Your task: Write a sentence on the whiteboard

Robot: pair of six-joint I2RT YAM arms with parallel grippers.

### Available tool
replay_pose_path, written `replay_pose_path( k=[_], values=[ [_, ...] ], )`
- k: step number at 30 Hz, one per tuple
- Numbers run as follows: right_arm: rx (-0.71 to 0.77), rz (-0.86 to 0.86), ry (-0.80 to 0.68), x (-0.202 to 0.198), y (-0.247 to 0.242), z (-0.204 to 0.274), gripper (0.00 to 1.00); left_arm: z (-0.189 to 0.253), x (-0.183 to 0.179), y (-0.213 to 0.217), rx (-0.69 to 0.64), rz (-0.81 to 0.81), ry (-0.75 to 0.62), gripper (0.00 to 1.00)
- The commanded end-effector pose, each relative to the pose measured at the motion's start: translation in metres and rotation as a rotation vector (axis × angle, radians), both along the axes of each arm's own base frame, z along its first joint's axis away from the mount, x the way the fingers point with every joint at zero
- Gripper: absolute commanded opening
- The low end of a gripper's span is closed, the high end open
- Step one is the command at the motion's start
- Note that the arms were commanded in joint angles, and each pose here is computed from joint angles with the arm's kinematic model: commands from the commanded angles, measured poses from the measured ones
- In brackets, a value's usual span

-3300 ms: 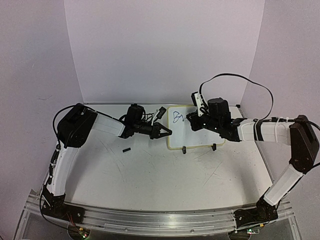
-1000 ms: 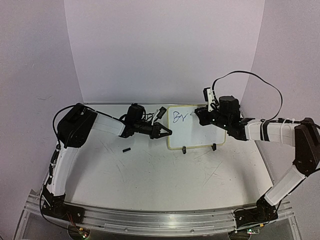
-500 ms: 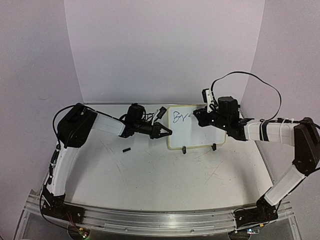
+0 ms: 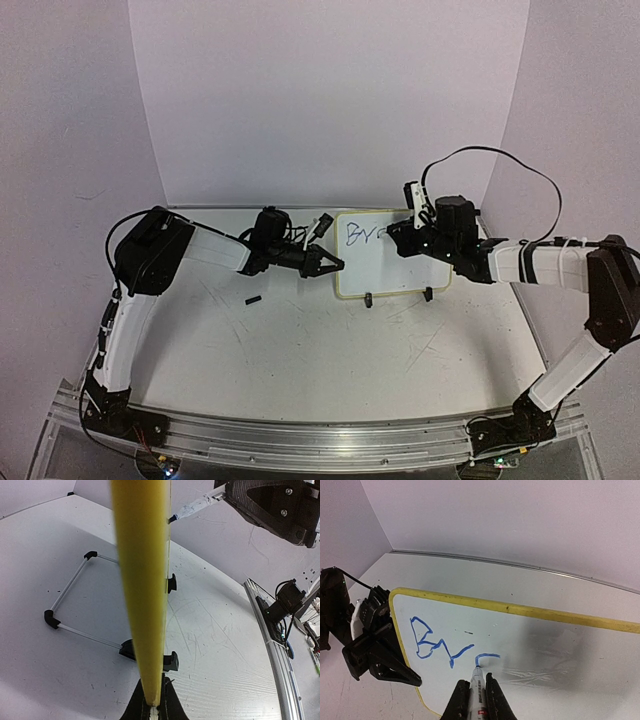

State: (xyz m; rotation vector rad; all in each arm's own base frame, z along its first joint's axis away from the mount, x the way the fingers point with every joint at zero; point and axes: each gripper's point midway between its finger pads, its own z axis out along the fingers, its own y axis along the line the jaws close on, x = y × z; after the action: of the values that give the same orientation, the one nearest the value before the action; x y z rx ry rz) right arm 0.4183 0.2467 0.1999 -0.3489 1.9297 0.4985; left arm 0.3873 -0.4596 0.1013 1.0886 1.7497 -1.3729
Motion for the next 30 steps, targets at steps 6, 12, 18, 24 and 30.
replay_pose_path(
  k=[6, 12, 18, 24, 30],
  values=[
    [-0.019, -0.041, 0.007, -0.001, -0.008, -0.005, 0.00, -0.030, 0.000, 0.006, 0.100, 0.032, 0.019, 0.00],
    [-0.030, -0.084, -0.017, 0.002, -0.017, 0.002, 0.00, -0.030, 0.000, 0.006, 0.101, 0.031, 0.021, 0.00],
    [-0.031, -0.111, -0.037, 0.004, -0.025, 0.010, 0.00, -0.030, 0.000, 0.005, 0.102, 0.030, 0.019, 0.00],
    [-0.017, -0.123, -0.071, 0.008, -0.026, 0.024, 0.00, -0.030, 0.000, 0.005, 0.103, 0.031, 0.017, 0.00],
    [-0.005, -0.124, -0.091, 0.013, -0.025, 0.033, 0.00, -0.029, 0.000, 0.005, 0.102, 0.030, 0.015, 0.00]
  ],
)
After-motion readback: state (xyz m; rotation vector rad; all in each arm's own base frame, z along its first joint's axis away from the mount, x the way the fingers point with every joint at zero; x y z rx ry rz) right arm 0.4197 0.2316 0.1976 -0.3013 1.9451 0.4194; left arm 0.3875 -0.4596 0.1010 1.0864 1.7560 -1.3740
